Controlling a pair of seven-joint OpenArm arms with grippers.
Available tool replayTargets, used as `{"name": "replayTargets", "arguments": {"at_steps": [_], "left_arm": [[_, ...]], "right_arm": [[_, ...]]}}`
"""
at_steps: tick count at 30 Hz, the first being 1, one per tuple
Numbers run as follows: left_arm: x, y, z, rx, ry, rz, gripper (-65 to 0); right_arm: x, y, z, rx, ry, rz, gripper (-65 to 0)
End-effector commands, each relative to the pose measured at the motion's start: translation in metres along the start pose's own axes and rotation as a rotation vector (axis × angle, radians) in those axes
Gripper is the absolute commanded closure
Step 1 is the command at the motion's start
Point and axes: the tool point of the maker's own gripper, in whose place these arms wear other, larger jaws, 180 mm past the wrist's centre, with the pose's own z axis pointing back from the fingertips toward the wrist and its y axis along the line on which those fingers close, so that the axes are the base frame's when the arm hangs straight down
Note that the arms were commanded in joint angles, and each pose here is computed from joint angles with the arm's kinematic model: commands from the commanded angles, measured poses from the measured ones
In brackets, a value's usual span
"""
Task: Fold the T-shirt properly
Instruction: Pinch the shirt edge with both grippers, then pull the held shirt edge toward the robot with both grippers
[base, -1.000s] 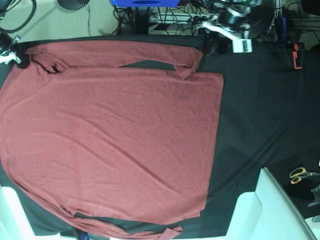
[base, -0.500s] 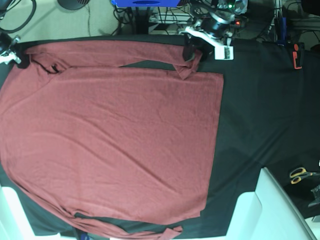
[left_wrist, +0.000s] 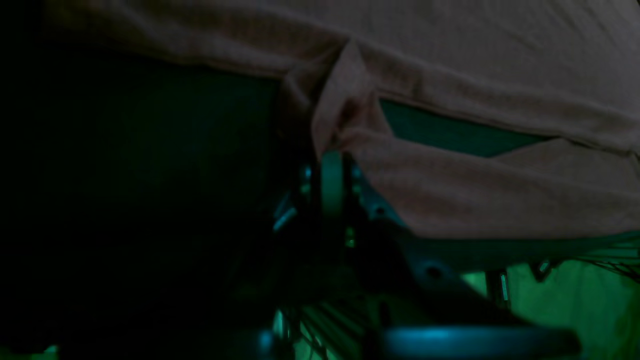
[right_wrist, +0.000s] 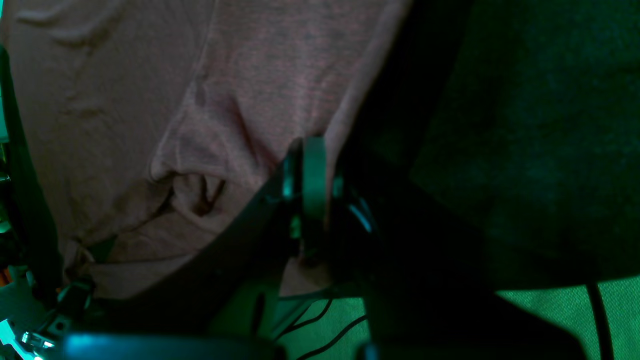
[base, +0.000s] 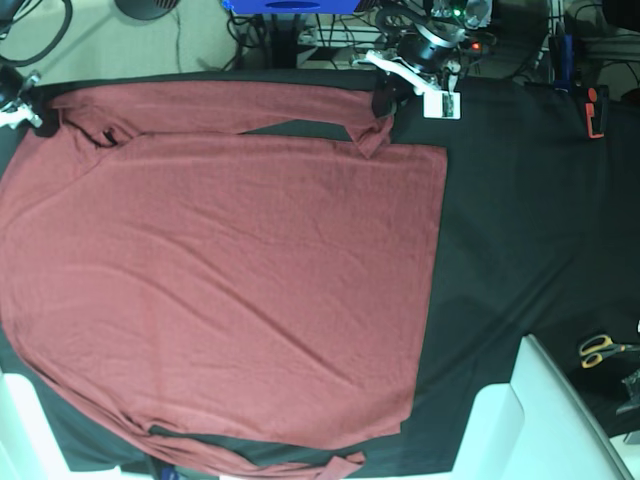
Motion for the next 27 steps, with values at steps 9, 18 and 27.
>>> {"name": "replayTargets", "arguments": {"at_steps": [9,18,27], "left_arm": [[0.03,-0.031,0.005,-0.075,0.034,-0.053,0.0],[0.03,-0.036,0.002,-0.086,0.103,-0.074,0.0],[0.065,-0.013,0.008,0.007,0.007,-0.051,0.0]], "right_arm": [[0.022,0.0,0.003,-0.084,0.035,0.066,-0.2],[0.03,-0.019,0.005,-0.222,0.007,-0.095,-0.2],[0.057,0.015,0.008,-0.304,-0.026,-0.028,-0.2]]}}
